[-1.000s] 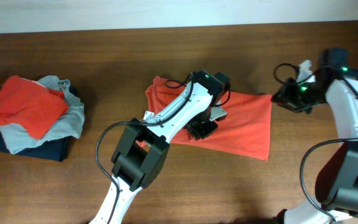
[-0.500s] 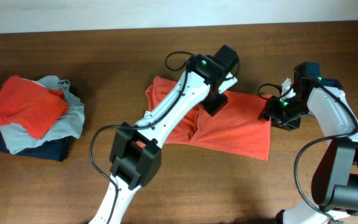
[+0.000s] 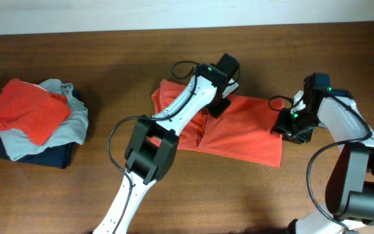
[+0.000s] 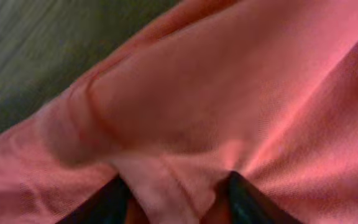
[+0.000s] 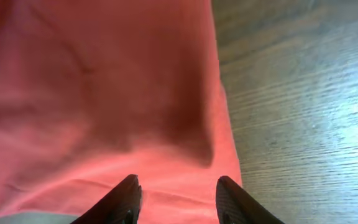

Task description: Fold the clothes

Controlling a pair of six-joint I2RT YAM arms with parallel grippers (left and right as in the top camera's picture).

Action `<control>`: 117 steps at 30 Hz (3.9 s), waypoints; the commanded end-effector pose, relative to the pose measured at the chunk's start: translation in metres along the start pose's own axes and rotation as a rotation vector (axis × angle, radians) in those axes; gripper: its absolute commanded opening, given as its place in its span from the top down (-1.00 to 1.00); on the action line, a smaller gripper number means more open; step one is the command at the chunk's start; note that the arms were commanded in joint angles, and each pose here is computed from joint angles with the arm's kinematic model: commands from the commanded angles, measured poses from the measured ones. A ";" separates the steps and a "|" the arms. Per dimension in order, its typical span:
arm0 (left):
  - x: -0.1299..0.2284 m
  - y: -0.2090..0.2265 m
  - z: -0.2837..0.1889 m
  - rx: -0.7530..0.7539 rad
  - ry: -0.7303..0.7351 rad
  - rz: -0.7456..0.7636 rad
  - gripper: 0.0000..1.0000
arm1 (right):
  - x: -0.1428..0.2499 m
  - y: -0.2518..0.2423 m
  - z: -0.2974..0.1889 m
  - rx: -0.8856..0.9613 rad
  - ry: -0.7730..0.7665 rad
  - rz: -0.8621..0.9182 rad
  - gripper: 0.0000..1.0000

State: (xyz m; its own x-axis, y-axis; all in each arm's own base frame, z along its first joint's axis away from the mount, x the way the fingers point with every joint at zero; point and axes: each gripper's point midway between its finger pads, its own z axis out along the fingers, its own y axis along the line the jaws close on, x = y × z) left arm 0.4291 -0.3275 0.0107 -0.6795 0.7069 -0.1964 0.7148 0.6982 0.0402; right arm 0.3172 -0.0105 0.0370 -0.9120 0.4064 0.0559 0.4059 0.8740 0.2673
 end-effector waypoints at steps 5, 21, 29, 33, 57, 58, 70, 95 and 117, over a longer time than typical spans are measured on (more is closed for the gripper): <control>-0.001 0.008 0.003 -0.016 -0.006 -0.005 0.84 | 0.011 -0.012 0.019 0.017 0.002 0.035 0.59; 0.007 0.072 -0.054 -0.039 0.005 -0.123 -0.50 | 0.012 -0.017 0.019 0.044 0.005 0.039 0.23; 0.052 0.137 -0.125 -0.056 0.055 -0.298 -0.64 | -0.004 -0.010 0.001 -0.050 -0.023 0.076 -0.07; 0.091 0.175 -0.141 -0.029 0.095 -0.419 -0.58 | -0.011 -0.014 -0.006 -0.064 -0.040 0.090 -0.11; 0.179 0.148 -0.042 0.359 0.021 -0.698 -0.63 | -0.009 -0.024 -0.010 -0.063 -0.026 0.123 -0.25; 0.178 0.144 -0.037 0.363 0.014 -0.706 -0.62 | -0.009 -0.024 -0.010 -0.063 -0.026 0.123 -0.24; 0.173 0.081 -0.004 0.407 0.084 -0.723 -0.57 | -0.008 -0.023 -0.010 -0.063 -0.023 0.123 -0.24; 0.150 0.168 -0.143 0.064 -0.140 -0.699 0.99 | -0.008 -0.023 -0.010 -0.063 -0.023 0.123 -0.25; 0.040 -0.046 -0.114 0.026 -0.169 -0.119 0.99 | -0.008 -0.023 -0.010 -0.063 -0.022 0.123 -0.25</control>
State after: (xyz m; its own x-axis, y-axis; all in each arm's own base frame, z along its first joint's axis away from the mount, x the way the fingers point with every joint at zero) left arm 0.3549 -0.3015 0.1388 -0.7485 0.5353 -0.3914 0.5979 0.8001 -0.0492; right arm 0.3095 -0.0361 0.0327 -0.8534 0.5136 0.0894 0.5143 0.8014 0.3053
